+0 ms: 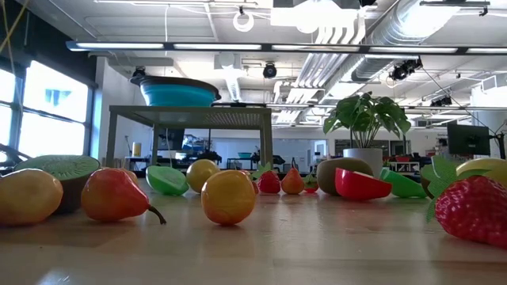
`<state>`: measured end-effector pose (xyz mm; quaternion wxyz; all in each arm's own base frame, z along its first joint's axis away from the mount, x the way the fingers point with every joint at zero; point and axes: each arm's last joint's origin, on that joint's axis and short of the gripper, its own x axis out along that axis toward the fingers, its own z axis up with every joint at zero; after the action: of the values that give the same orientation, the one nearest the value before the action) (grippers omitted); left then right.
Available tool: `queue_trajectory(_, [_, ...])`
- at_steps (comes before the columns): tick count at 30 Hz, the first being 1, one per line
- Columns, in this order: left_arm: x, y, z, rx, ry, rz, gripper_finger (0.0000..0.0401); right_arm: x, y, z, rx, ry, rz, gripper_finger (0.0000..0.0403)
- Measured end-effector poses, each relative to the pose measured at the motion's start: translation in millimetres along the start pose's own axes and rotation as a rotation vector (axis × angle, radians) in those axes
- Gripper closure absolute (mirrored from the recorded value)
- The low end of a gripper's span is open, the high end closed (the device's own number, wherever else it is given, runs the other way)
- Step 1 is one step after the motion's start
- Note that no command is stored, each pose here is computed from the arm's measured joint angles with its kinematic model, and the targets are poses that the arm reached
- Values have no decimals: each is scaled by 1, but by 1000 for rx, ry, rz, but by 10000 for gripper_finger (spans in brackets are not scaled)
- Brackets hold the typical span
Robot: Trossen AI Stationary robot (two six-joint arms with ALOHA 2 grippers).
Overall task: Pick & Place Fruit
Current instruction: Put the black knife on the shelf
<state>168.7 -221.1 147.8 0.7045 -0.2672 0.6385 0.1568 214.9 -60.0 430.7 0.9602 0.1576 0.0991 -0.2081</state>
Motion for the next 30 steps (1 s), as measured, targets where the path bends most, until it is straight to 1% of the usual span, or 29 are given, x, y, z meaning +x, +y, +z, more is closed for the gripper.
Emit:
queue_trajectory(10, [1, 0, 0, -19, 5, 0, 129, 0, 0, 0, 0, 0, 0, 174])
queue_trajectory(13, [1, 0, 0, -19, 5, 2, 142, 0, 0, 0, 0, 0, 0, 174])
queue_trajectory(16, [1, 1, 0, -19, 6, 6, 171, 0, 0, 0, 0, -1, 0, 174])
queue_trajectory(24, [2, 2, 0, -38, 5, 21, 269, 0, 0, 0, 0, 0, 0, 174])
queue_trajectory(30, [1, 2, 0, -58, 6, 19, 325, 0, 0, 0, 0, -1, 0, 174])
